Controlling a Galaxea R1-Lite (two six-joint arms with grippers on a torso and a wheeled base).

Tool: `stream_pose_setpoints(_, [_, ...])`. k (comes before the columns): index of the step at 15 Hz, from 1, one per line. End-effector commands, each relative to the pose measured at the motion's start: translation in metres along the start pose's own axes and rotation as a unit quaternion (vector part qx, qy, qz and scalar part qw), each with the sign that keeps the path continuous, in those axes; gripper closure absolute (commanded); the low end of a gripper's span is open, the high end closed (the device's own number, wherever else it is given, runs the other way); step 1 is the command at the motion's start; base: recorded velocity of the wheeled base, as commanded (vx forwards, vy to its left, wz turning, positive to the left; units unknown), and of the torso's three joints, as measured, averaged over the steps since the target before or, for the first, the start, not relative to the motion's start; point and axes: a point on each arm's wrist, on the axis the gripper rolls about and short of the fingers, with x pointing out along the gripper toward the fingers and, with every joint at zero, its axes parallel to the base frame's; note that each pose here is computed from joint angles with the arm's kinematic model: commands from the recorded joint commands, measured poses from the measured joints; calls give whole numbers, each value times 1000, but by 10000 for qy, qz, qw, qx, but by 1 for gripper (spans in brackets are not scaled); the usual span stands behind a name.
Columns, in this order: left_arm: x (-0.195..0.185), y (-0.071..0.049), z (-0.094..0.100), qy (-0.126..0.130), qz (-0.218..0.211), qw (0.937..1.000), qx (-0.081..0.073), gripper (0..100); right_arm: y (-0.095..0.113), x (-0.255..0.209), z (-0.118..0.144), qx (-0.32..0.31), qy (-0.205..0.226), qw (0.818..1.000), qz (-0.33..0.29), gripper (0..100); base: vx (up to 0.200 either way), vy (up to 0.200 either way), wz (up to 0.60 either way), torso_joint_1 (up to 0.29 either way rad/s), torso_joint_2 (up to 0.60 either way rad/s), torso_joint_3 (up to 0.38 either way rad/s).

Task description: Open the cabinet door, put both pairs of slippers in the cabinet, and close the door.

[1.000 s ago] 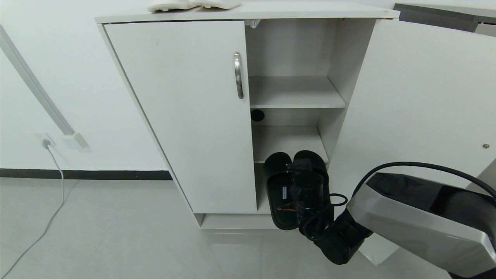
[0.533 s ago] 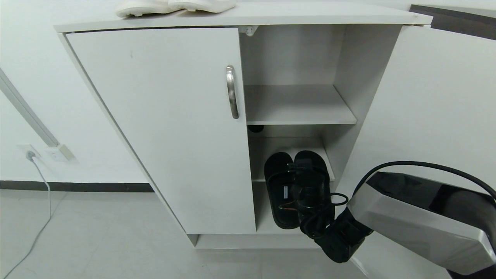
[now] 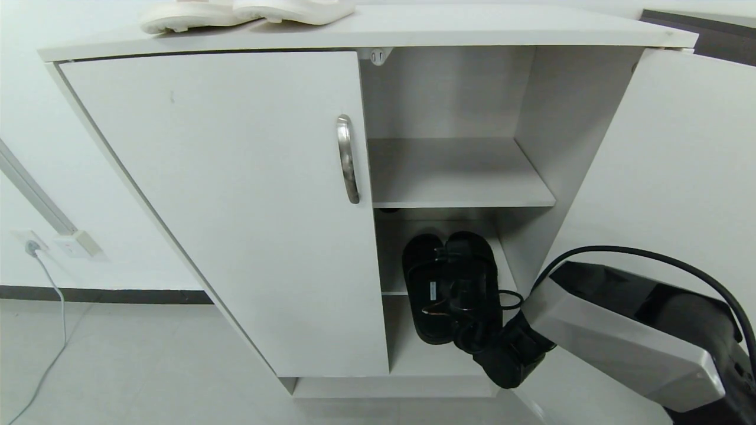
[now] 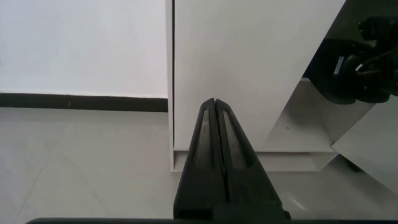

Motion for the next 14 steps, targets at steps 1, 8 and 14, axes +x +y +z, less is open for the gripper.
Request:
stream_pose_setpoints(1, [0,0,0,6,3,10000,-1,100,3,12,3,39,-31,10000,-46,100,0,0,0,0,0,0])
stream_pose_setpoints(8, [0,0,0,6,3,10000,-1,100,14,53,21,340,18,9993,-164,100,0,0,0,0,0,0])
stream_pose_setpoints(14, [0,0,0,6,3,10000,-1,100,7,68,21,320,-32,9991,-281,100,0,0,0,0,0,0])
